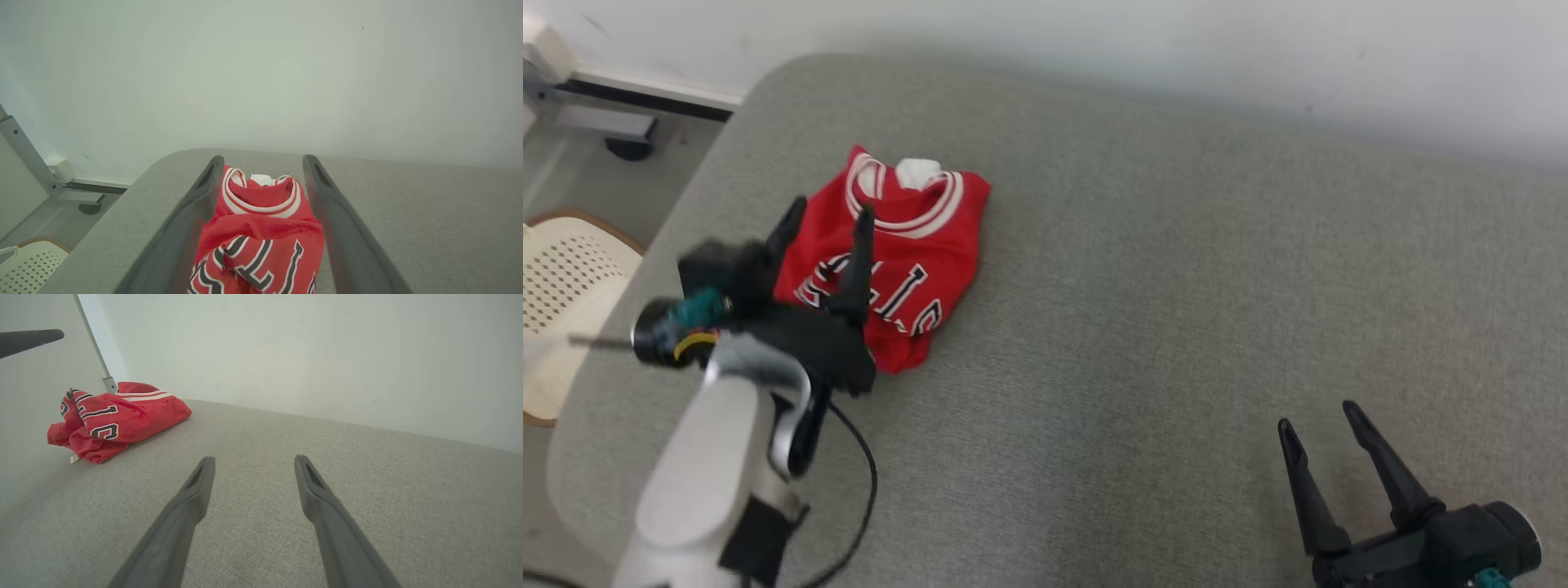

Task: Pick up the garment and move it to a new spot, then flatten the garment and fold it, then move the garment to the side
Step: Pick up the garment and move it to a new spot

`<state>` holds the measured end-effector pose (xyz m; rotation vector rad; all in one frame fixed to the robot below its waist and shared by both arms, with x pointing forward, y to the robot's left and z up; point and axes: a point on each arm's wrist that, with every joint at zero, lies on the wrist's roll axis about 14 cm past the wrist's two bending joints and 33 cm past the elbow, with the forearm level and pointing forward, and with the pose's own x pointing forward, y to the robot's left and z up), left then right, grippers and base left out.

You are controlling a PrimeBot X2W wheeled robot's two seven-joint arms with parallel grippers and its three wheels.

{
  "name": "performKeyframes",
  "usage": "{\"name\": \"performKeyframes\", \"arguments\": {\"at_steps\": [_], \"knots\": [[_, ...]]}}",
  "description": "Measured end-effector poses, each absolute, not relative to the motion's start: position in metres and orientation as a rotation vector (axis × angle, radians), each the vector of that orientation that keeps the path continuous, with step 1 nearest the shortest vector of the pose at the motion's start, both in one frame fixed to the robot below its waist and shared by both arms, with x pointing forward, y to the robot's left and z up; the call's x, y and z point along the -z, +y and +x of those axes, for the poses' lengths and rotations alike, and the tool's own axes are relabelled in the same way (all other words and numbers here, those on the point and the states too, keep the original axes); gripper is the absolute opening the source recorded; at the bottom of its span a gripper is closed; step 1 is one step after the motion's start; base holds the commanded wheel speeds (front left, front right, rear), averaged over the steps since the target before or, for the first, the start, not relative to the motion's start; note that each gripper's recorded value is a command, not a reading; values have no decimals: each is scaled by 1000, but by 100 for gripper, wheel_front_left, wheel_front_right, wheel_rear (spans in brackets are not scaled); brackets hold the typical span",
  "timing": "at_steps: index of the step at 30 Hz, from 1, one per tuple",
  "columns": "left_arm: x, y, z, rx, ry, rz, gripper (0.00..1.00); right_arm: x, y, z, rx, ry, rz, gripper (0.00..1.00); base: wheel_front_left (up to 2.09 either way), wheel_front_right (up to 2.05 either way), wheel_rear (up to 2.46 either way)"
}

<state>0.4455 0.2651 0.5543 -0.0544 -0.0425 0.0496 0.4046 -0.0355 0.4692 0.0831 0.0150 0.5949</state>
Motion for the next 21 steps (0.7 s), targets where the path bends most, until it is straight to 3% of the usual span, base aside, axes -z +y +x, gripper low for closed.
{"name": "performKeyframes", "arguments": {"at_steps": [7,21], "knots": [[-515,273,494,-38,218,-97,100,-458,-45,424,-563,24,82,100,0,0,0],[-406,282,519,-85,711,-157,100,-429,-74,442,-454,79,97,100,0,0,0]]}}
